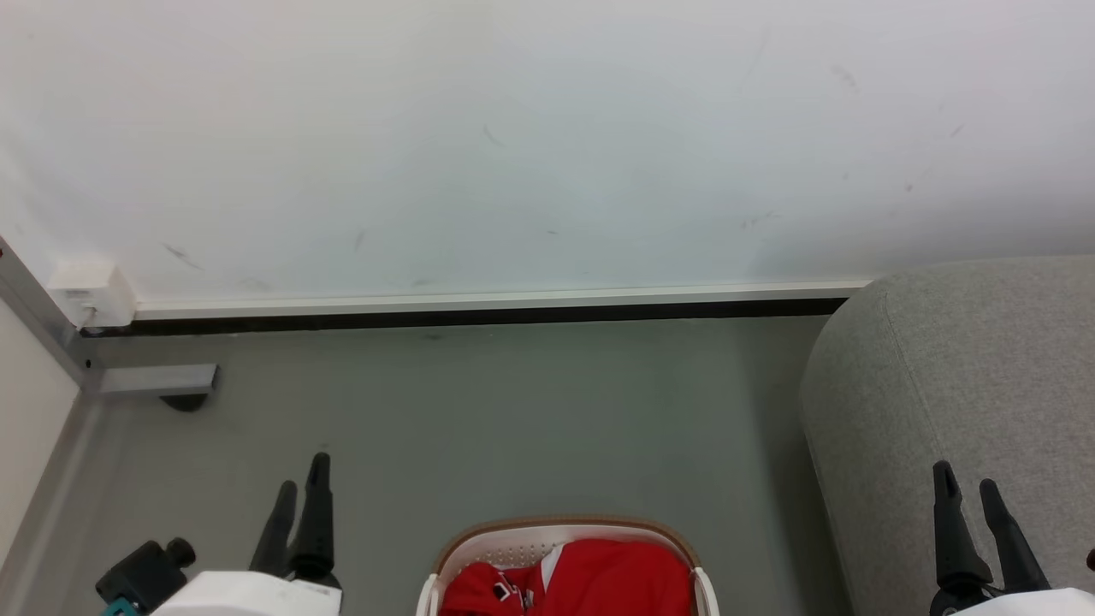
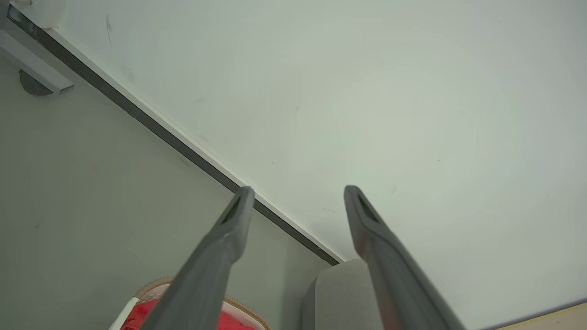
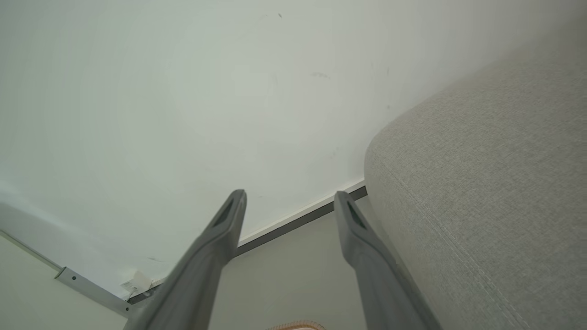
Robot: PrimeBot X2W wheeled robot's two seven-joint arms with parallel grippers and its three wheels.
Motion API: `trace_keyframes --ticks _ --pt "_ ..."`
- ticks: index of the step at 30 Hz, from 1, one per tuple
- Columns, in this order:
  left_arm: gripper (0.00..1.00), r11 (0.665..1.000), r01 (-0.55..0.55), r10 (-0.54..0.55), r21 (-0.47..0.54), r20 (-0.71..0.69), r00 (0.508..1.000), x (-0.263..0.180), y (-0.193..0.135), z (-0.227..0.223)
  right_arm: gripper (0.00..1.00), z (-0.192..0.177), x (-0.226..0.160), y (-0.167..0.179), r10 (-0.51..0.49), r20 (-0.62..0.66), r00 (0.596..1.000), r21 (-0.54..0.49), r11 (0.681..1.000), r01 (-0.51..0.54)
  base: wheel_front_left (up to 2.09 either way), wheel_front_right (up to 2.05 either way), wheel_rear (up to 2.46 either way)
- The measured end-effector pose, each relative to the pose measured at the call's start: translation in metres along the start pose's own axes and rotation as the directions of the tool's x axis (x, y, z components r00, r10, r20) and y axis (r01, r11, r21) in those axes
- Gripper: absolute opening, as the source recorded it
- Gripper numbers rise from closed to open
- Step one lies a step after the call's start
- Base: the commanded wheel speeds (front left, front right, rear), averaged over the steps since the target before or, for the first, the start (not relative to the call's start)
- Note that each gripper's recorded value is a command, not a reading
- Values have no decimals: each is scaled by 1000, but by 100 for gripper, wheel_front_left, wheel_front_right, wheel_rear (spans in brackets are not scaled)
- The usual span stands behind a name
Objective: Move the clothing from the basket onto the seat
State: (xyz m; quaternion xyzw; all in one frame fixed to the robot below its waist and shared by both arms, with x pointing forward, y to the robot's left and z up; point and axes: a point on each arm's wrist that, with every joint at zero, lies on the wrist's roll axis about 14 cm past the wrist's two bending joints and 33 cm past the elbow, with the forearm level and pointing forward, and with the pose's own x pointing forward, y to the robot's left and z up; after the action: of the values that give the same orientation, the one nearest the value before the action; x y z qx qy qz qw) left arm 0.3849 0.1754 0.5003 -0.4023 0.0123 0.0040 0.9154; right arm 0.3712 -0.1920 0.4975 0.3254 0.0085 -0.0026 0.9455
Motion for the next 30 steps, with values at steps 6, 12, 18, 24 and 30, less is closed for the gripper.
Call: trace_keyframes --ticks 6,12,18,24,30 --pt "100 994 16 -16 108 4 1000 0 -3 0 100 0 -1 0 5 4 1000 -93 996 -5 0 0 0" --pt "100 979 25 -26 203 4 1000 0 -3 0 100 1 -2 0 14 8 1000 -176 984 -12 0 0 0" --pt "100 956 31 -38 292 19 999 -1 -3 4 100 3 -2 2 26 15 1000 -251 968 -22 0 0 0" --pt "100 931 34 -47 364 25 999 -3 -3 6 100 4 -2 4 37 23 999 -309 951 -28 0 0 0" --pt "100 902 44 -63 429 32 997 -3 -6 8 100 6 -3 4 42 30 999 -361 932 -29 0 0 0"
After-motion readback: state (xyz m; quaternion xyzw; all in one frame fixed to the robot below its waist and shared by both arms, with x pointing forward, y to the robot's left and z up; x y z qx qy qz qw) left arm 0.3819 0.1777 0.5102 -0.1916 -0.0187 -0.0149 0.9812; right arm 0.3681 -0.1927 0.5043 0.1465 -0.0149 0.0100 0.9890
